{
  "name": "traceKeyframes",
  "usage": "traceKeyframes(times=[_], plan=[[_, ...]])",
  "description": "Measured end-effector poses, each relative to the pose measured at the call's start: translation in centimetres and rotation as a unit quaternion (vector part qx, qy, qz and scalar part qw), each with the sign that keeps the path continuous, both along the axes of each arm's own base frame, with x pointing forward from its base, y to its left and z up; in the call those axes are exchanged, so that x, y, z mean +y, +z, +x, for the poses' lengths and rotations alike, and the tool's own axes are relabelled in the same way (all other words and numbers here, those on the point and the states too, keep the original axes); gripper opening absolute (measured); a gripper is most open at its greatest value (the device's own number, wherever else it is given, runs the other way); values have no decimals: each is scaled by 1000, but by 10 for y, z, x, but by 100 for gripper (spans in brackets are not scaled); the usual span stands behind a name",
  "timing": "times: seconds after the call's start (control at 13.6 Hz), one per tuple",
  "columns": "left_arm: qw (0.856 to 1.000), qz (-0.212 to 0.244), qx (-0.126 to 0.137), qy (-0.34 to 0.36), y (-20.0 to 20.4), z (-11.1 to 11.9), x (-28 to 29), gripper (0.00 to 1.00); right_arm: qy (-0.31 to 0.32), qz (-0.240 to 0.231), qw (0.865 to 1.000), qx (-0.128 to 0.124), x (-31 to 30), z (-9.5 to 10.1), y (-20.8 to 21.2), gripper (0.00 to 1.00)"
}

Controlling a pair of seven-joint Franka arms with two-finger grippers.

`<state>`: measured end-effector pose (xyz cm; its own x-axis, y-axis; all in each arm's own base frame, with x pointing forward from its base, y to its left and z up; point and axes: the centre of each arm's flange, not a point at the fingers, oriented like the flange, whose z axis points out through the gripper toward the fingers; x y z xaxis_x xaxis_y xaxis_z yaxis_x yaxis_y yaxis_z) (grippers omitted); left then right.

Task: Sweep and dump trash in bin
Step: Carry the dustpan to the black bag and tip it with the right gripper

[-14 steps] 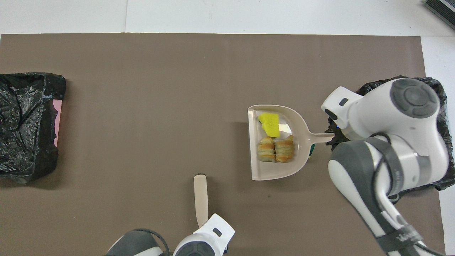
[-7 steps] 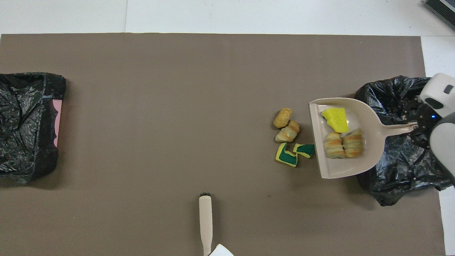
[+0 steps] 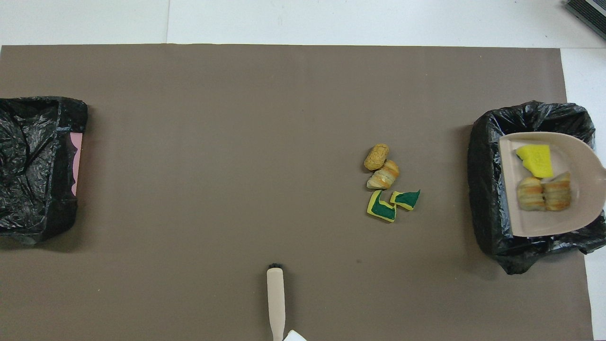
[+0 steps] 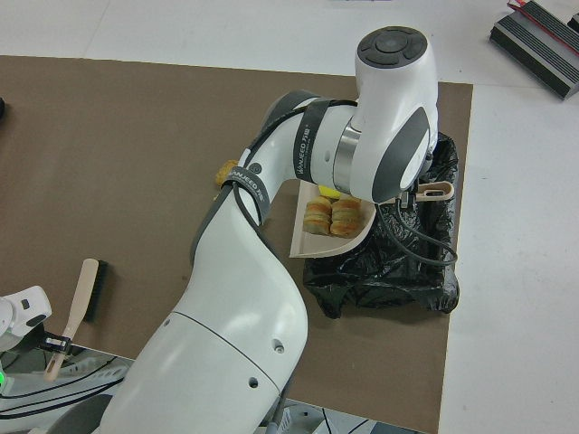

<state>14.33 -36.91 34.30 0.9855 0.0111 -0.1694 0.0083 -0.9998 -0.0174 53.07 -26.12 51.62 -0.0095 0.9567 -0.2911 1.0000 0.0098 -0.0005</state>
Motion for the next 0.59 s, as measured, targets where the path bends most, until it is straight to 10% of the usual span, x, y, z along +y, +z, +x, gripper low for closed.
traceKeyframes(times=[0.29,0.59], plan=[[1000,-6,4,-13,-2,21,5,99,-14,-121,993,8,-23,-4,12,31],[998,-27,-33,-56,41,114,14,100,-40,-223,974,4,-15,3,16,31]])
